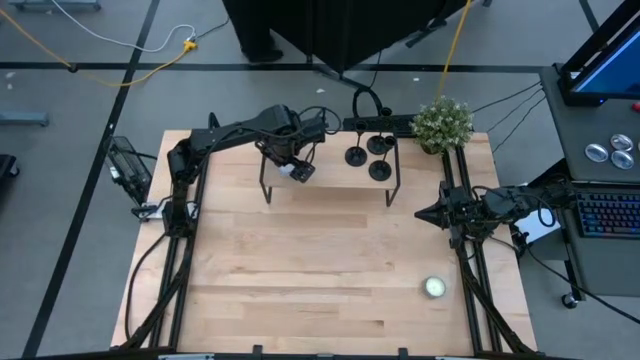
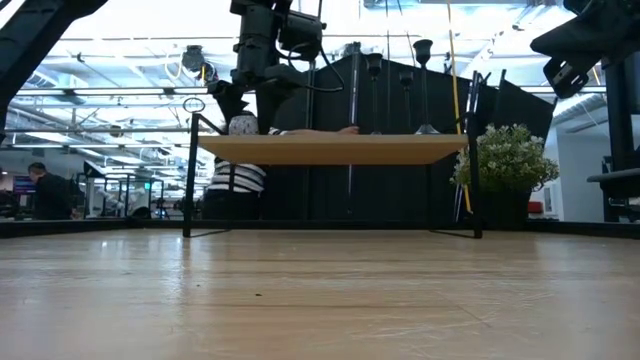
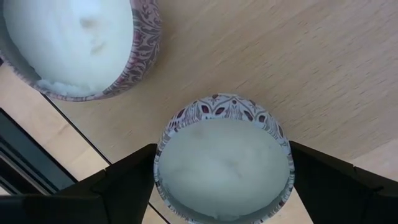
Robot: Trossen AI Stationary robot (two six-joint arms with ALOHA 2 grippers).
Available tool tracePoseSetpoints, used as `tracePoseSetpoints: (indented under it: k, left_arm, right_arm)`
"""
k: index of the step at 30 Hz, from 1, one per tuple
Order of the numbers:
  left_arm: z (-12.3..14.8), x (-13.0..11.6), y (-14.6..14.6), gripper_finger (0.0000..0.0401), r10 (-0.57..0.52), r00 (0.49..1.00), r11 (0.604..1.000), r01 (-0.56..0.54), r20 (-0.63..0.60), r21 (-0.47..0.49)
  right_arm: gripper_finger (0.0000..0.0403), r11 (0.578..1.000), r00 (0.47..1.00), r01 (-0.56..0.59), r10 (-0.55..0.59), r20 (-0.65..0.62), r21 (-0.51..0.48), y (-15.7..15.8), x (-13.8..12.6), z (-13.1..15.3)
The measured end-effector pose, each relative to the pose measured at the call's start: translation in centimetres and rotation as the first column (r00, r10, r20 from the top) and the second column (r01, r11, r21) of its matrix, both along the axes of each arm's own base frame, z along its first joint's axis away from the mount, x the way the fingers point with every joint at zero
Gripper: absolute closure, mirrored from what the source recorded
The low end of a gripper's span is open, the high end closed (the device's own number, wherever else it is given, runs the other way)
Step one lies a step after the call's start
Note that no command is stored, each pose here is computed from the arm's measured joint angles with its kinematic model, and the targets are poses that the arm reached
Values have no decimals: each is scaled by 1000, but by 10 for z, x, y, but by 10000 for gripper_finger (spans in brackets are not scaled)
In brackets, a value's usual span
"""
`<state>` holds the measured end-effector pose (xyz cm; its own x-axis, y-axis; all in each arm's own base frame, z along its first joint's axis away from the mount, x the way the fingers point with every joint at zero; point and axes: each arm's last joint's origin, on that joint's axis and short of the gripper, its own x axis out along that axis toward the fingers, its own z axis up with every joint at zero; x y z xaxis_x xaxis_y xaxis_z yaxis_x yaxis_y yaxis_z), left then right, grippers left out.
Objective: Pick & Place candle stick holders
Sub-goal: Put the white scented candle on the shelf, then put the green scented candle on the shelf
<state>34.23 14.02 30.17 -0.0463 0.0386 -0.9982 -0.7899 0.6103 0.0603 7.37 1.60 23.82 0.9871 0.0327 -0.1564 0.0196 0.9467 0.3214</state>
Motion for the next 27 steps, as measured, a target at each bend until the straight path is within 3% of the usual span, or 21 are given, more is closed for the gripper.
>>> tracePoseSetpoints:
  k: [14, 27]
  left_arm:
    - [29, -17, -4, 50, 29, 998, 996, -34, 63, 78]
    - [79, -48, -37, 50, 111, 960, 993, -116, 257, 3]
  right_arm:
    - [403, 1000, 1000, -2, 2, 21, 3, 0, 0, 2]
    - [403, 1000, 1000, -1, 1, 21, 3, 0, 0, 2]
